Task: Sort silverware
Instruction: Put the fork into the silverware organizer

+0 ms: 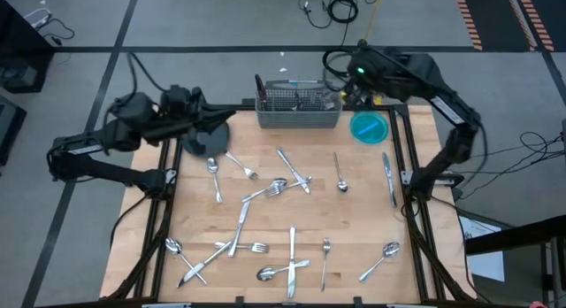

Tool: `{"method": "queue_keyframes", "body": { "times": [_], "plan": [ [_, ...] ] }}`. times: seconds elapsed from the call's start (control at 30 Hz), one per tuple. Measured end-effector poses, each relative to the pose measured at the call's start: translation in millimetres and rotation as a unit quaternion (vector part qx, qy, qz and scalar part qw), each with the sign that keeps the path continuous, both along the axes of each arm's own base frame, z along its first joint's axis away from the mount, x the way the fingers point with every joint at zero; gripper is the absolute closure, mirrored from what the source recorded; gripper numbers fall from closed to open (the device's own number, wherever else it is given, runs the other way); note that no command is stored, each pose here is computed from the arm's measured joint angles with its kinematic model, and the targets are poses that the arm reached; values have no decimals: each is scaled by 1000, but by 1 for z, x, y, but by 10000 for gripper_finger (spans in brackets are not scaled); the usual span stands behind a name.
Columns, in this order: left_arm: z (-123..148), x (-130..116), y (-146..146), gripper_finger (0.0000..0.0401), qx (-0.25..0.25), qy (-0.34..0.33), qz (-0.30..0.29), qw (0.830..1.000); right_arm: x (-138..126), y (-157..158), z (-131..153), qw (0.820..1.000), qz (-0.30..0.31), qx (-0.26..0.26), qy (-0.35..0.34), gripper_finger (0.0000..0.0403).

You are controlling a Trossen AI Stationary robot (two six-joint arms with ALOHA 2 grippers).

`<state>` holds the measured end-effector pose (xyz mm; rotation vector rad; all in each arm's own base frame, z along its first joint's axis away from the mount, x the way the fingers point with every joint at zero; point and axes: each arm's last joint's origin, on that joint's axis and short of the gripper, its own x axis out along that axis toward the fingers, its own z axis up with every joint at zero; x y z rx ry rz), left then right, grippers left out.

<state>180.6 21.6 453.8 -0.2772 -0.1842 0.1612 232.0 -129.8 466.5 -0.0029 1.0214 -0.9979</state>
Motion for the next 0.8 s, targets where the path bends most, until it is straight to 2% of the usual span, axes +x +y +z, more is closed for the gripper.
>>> {"method": "queue_keyframes", "body": {
  "times": [0.23,0.43,0.8],
  "plan": [
    [6,-14,-9,390,6,-19,-21,1000,30,-31,-6,996,36,-24,75,403],
    [7,-16,-14,390,7,-19,-36,999,45,-55,-28,991,39,-4,127,403],
    [5,-16,-16,390,26,-10,-38,999,70,-74,-54,985,64,12,157,403]
  ]
}}
